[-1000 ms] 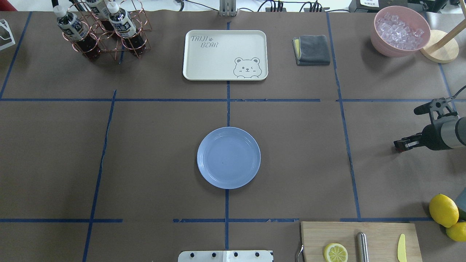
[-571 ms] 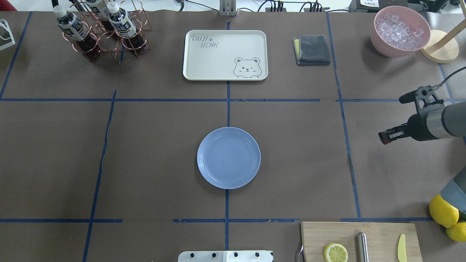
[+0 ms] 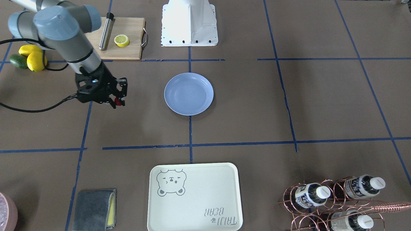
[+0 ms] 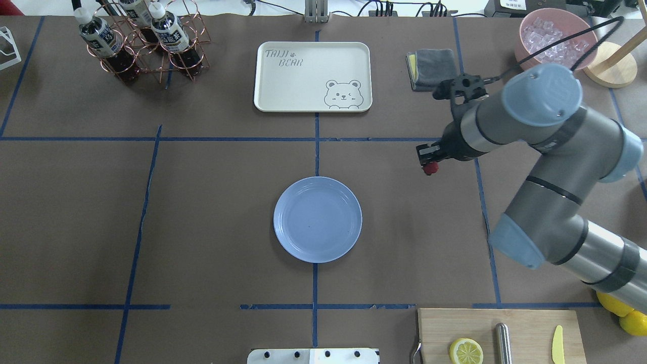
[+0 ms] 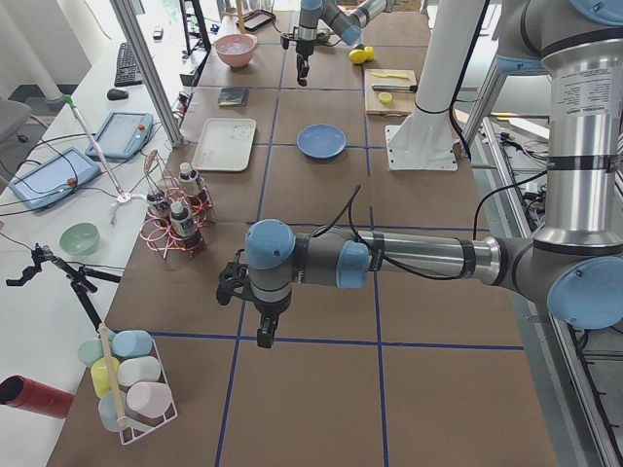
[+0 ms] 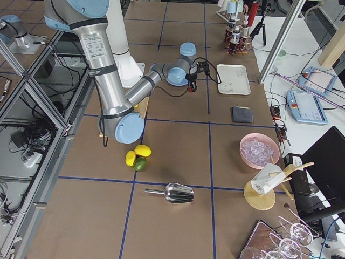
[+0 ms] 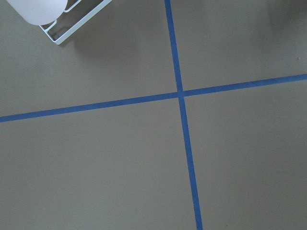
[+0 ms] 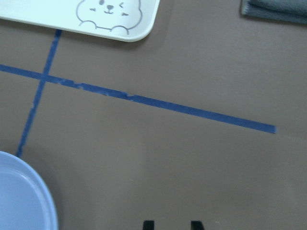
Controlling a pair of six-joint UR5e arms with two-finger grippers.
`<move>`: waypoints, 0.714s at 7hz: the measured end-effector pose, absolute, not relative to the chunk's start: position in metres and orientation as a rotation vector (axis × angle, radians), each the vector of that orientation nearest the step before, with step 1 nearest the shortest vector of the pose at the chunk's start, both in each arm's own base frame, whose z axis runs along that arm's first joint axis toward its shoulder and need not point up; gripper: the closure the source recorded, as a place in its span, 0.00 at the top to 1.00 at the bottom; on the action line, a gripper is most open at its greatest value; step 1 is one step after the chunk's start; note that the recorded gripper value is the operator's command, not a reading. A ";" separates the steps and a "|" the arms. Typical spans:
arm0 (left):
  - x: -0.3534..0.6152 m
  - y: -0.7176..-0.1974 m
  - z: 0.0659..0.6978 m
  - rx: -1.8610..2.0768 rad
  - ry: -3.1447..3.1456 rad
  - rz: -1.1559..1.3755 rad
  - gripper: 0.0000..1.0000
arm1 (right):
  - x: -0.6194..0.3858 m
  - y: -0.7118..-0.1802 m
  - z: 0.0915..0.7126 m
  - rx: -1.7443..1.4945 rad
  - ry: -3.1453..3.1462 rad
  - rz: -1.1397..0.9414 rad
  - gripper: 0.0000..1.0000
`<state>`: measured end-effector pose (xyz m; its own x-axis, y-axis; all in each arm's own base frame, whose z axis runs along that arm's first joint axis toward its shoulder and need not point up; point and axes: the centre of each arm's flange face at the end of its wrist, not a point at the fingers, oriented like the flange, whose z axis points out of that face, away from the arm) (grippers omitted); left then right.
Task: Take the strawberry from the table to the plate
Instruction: 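Carry the strawberry with the right gripper over the blue plate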
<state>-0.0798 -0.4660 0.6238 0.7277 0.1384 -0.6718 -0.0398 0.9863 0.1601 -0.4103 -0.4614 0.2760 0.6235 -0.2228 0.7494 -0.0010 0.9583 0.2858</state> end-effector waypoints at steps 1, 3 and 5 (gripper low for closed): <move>-0.080 -0.466 0.622 0.142 0.750 0.101 1.00 | -0.460 -0.457 0.239 0.272 -0.876 -0.092 0.00; -0.077 -0.467 0.619 0.149 0.778 0.105 1.00 | -0.559 -0.435 0.194 0.279 -0.839 -0.026 0.00; -0.074 -0.467 0.618 0.148 0.828 0.105 1.00 | -0.614 -0.405 0.191 0.300 -0.806 -0.006 0.00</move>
<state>-0.0741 -0.4666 0.6177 0.6723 0.1503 -0.7249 -0.0352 0.9846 0.1715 -0.6138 -0.4046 0.1911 0.6946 -0.1193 0.7095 -0.1082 0.9576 0.2670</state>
